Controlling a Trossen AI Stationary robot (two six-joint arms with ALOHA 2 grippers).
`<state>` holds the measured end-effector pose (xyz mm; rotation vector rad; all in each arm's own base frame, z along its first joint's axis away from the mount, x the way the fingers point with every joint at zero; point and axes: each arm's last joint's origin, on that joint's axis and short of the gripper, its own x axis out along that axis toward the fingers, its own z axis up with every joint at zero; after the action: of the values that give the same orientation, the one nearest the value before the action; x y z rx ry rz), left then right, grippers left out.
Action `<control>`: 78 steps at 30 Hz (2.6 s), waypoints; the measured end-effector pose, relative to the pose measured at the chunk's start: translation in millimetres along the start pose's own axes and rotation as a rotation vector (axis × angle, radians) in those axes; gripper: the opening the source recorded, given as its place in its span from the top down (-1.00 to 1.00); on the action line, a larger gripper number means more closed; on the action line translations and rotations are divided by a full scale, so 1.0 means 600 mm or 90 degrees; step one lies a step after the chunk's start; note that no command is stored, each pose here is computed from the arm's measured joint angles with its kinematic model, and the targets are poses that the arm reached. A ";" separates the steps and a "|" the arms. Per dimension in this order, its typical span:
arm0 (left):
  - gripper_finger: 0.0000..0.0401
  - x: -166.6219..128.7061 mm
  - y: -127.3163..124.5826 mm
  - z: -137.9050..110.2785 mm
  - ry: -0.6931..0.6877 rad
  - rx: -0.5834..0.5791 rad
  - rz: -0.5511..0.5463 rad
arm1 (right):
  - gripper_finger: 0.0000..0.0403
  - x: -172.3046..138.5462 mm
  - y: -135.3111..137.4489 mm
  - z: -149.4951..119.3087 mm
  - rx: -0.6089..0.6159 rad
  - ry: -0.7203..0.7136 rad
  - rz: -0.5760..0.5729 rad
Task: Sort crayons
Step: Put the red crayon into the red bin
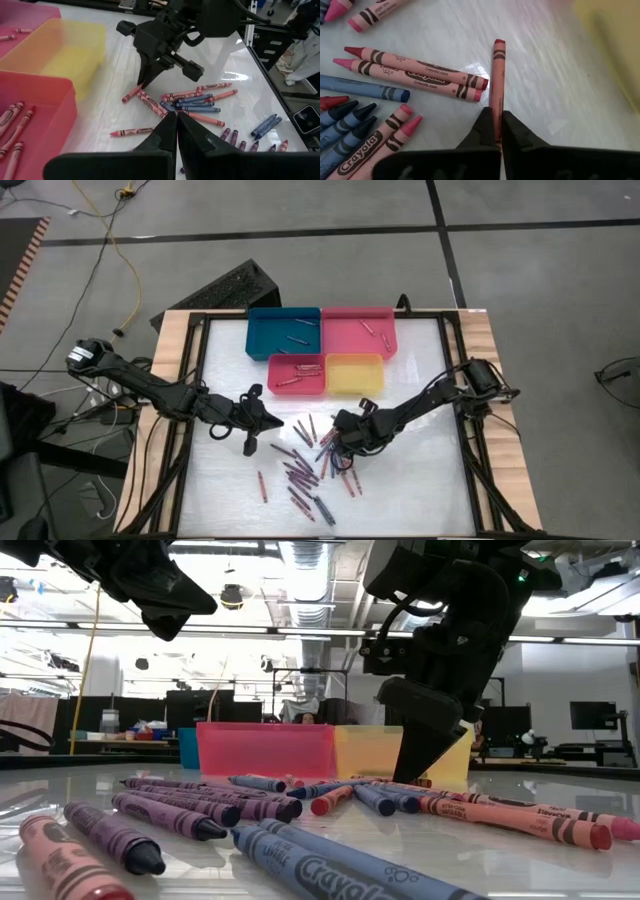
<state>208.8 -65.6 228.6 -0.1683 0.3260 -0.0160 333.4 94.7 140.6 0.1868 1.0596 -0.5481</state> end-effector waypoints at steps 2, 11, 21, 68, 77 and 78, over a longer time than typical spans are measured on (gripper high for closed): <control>1.00 0.000 0.000 0.000 0.000 0.000 0.000 | 0.96 0.000 0.000 0.000 0.001 0.002 0.000; 1.00 0.000 0.001 -0.002 0.007 0.002 0.002 | 0.98 -0.011 -0.004 0.004 0.001 -0.006 0.008; 1.00 0.000 0.002 -0.003 0.010 0.004 0.012 | 0.99 -0.074 -0.036 0.041 -0.003 -0.086 0.033; 1.00 0.000 0.002 -0.003 0.007 0.003 0.017 | 1.00 -0.027 -0.202 0.255 -0.128 -0.376 0.121; 1.00 0.000 0.002 -0.007 0.023 0.009 0.020 | 1.00 -0.002 -0.213 0.272 -0.130 -0.339 0.106; 1.00 0.000 0.002 -0.007 0.025 0.010 0.024 | 1.00 0.001 -0.211 0.275 -0.128 -0.345 0.110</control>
<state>207.1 -65.0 224.5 -0.1457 0.3677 0.0160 396.7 -79.6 234.5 -0.0498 0.5579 -0.3057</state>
